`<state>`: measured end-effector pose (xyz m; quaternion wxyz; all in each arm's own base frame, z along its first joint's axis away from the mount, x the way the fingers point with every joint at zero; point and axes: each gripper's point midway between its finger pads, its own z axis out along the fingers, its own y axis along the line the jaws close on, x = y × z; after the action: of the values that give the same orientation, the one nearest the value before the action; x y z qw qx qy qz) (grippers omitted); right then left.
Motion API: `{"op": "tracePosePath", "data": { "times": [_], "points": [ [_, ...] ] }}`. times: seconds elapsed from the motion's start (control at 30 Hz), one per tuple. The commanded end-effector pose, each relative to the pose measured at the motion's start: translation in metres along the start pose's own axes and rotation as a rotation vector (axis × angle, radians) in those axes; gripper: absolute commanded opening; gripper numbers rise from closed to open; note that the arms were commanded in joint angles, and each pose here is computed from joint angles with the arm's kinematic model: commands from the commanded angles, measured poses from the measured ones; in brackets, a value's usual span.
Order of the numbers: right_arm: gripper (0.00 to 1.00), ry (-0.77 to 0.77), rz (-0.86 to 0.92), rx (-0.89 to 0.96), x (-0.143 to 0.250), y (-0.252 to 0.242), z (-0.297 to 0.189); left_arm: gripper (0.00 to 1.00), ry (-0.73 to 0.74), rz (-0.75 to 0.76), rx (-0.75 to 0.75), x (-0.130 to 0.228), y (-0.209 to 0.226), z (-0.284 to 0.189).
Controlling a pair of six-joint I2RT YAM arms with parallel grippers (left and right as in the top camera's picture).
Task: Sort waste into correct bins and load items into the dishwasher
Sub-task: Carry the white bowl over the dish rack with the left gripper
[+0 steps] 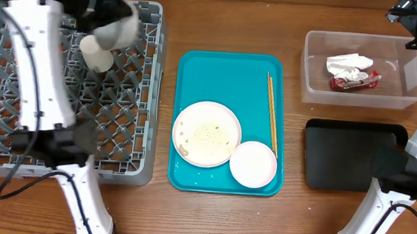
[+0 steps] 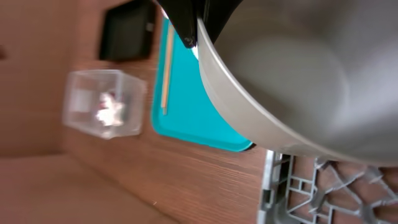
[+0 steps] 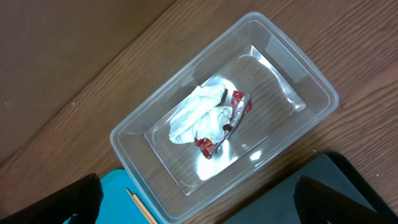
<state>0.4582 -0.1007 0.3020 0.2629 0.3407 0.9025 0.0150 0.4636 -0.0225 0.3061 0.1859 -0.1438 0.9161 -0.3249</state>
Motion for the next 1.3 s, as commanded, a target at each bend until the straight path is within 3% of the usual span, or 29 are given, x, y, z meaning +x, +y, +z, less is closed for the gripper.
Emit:
{"op": "tracePosePath", "data": {
  "times": [0.0,0.27,0.4,0.47,0.6,0.8,0.97,1.27],
  "points": [
    [1.0,-0.019,0.002,-0.013,-0.002,0.001,-0.008,0.04,0.07,-0.065,0.187,0.001,0.003,-0.003],
    [1.0,-0.019,0.002,-0.013,-0.002,0.001,-0.008,0.04,0.122,-0.161,0.124,0.013,0.062,-0.005],
    [1.0,-0.019,0.002,-0.013,-0.002,0.001,-0.008,0.04,0.145,-0.166,-0.083,0.038,0.093,-0.012],
    [1.0,-0.019,0.002,-0.013,-0.002,0.001,-0.008,0.04,0.168,-0.146,-0.109,0.053,0.096,-0.015],
    [1.0,-0.019,0.002,-0.013,-0.002,0.001,-0.008,0.04,0.216,0.004,0.003,0.072,0.084,-0.012],
    [1.0,-0.019,0.002,-0.013,-0.002,0.001,-0.008,0.04,0.254,0.075,0.248,0.084,0.07,0.008],
    [1.0,-0.019,0.002,-0.013,-0.002,0.001,-0.008,0.04,0.248,0.038,0.256,0.084,0.1,0.023],
    [1.0,-0.019,0.002,-0.013,-0.002,0.001,-0.008,0.04,0.138,-0.002,0.284,0.068,0.134,0.008]
  ]
}}
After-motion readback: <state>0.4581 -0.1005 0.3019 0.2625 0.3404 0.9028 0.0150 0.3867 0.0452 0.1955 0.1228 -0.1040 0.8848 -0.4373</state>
